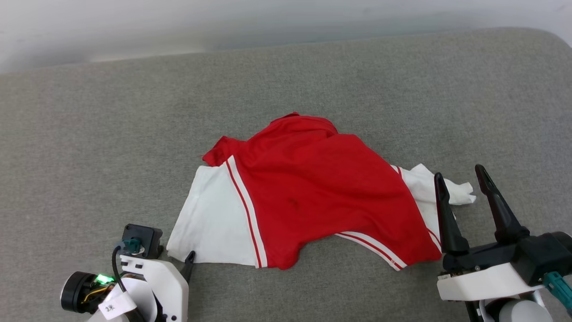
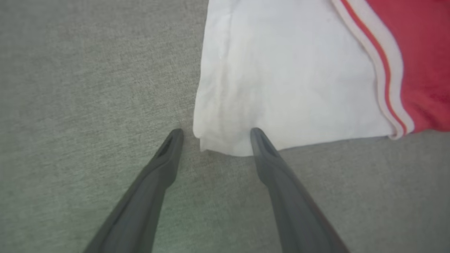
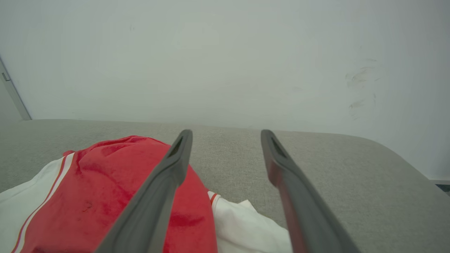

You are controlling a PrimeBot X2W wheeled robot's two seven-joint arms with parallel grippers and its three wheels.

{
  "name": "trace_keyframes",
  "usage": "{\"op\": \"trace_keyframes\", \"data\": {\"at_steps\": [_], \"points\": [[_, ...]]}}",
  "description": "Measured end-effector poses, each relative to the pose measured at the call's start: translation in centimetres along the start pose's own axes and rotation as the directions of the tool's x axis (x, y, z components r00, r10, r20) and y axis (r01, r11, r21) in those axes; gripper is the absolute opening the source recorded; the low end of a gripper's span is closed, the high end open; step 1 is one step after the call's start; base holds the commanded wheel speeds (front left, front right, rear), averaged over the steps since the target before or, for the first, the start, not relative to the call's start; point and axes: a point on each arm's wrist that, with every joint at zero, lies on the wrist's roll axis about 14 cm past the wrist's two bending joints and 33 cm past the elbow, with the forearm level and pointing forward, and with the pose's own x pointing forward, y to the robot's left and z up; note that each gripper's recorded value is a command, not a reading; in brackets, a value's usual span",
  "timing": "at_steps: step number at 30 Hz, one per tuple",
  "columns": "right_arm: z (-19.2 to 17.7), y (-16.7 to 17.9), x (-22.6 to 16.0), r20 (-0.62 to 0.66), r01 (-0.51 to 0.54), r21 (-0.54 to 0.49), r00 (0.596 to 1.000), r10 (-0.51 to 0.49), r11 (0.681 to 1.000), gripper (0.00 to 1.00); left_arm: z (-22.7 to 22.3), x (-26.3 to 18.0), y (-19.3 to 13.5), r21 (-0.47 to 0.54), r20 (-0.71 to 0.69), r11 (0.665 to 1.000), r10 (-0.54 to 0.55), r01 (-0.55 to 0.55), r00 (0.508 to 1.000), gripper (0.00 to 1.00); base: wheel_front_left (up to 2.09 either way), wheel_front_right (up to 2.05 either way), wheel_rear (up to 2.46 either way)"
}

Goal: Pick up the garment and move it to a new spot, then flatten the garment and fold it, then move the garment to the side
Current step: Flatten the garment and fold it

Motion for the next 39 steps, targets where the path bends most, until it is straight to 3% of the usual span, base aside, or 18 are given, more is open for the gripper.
{"op": "trace_keyframes", "data": {"at_steps": [6, 7, 8, 9, 17, 24, 32, 33, 34, 39], "points": [[-0.8, -0.5, 0.1, -0.022, 0.015, -0.003, 1.0, -0.015, 1.0, 1.0, -1.9, 1.3, 0.5, 0.005, -0.08, 1.0, 0.005, -0.004, 0.997, 0.99, 0.0, 0.0, 0.0], [-0.8, -0.6, 0.1, -0.024, 0.016, -0.004, 1.0, -0.016, 1.0, 1.0, -2.0, 1.4, 0.6, 0.004, -0.086, 1.0, 0.005, -0.004, 0.996, 0.61, 0.0, 0.0, 0.0], [-0.9, -0.6, 0.1, -0.026, 0.017, -0.004, 1.0, -0.017, 1.0, 1.0, -2.1, 1.5, 0.6, 0.002, -0.087, 1.0, 0.006, -0.006, 0.996, 0.16, 0.0, 0.0, 0.0], [-0.9, -0.6, 0.1, -0.026, 0.017, -0.004, 1.0, -0.017, 1.0, 1.0, -2.2, 1.5, 0.6, 0.0, -0.089, 1.0, 0.006, -0.006, 0.996, 0.0, 0.0, 0.0, 0.0], [-0.4, -0.1, 0.0, -0.011, 0.004, 0.0, 1.0, -0.004, 1.0, 1.0, -0.4, 0.9, 2.6, -0.029, 0.029, 0.996, 0.083, -0.082, 0.996, 0.0, 0.0, 0.0, 0.0], [0.7, 0.7, -0.2, 0.02, -0.019, 0.005, 1.0, 0.019, 1.0, 1.0, 1.8, -1.9, 5.9, -0.092, 0.168, 0.977, 0.207, -0.194, 0.964, 0.0, 0.0, 0.0, 0.0], [0.7, 1.7, 0.0, 0.022, -0.05, 0.012, 0.999, 0.05, 0.999, 1.0, 1.0, -3.9, 8.7, -0.141, 0.198, 0.952, 0.296, -0.272, 0.934, 0.02, 0.0, 0.0, 0.0], [0.7, 1.8, 0.1, 0.022, -0.051, 0.012, 0.998, 0.051, 0.999, 1.0, 0.8, -4.0, 8.7, -0.142, 0.198, 0.951, 0.3, -0.275, 0.933, 0.61, 0.0, 0.0, 0.0], [0.7, 1.8, 0.1, 0.021, -0.053, 0.012, 0.998, 0.052, 0.999, 1.0, 0.8, -4.0, 8.8, -0.141, 0.202, 0.95, 0.302, -0.277, 0.932, 1.0, 0.0, 0.0, 0.0], [0.9, 1.9, 0.1, 0.025, -0.055, 0.009, 0.998, 0.055, 0.998, 1.0, 2.3, -4.4, 8.0, -0.104, 0.316, 0.963, 0.268, -0.247, 0.91, 1.0, 0.0, 0.0, 0.0]]}}
